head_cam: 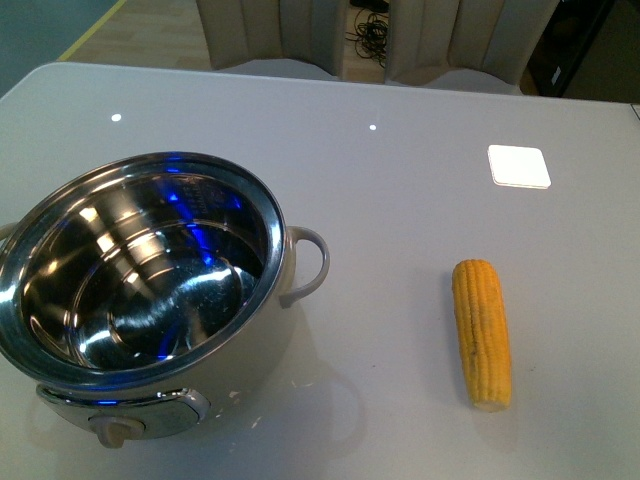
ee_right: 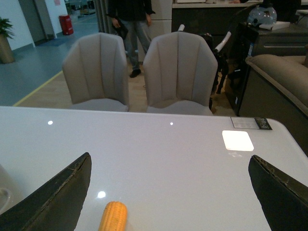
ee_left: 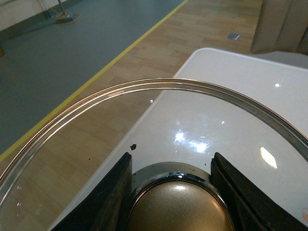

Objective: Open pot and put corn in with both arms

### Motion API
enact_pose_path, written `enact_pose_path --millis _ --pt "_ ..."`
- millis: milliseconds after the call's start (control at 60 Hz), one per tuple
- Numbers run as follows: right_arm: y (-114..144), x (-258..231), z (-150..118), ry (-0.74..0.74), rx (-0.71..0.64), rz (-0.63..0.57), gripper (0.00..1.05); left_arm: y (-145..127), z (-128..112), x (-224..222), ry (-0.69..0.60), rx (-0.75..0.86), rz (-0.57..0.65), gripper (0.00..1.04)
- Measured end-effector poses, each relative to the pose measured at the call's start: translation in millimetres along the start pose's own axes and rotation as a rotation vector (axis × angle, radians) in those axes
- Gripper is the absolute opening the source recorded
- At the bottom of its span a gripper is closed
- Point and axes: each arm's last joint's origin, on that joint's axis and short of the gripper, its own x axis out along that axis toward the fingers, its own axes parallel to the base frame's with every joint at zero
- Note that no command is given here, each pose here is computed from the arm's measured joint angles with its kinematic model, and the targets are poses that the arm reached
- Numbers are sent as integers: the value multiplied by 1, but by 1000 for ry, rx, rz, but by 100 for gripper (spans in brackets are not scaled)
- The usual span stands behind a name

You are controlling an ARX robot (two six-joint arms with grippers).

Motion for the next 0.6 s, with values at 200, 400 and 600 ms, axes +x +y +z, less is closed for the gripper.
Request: enact_pose_path --millis 200,400,600 --pt "0 0 0 0 0 0 96 8 -48 15 59 -32 20 43" --pt "0 0 0 0 0 0 96 6 -76 32 94 -40 -3 43" --pt "0 0 0 0 0 0 96 5 -95 53 96 -41 -21 43"
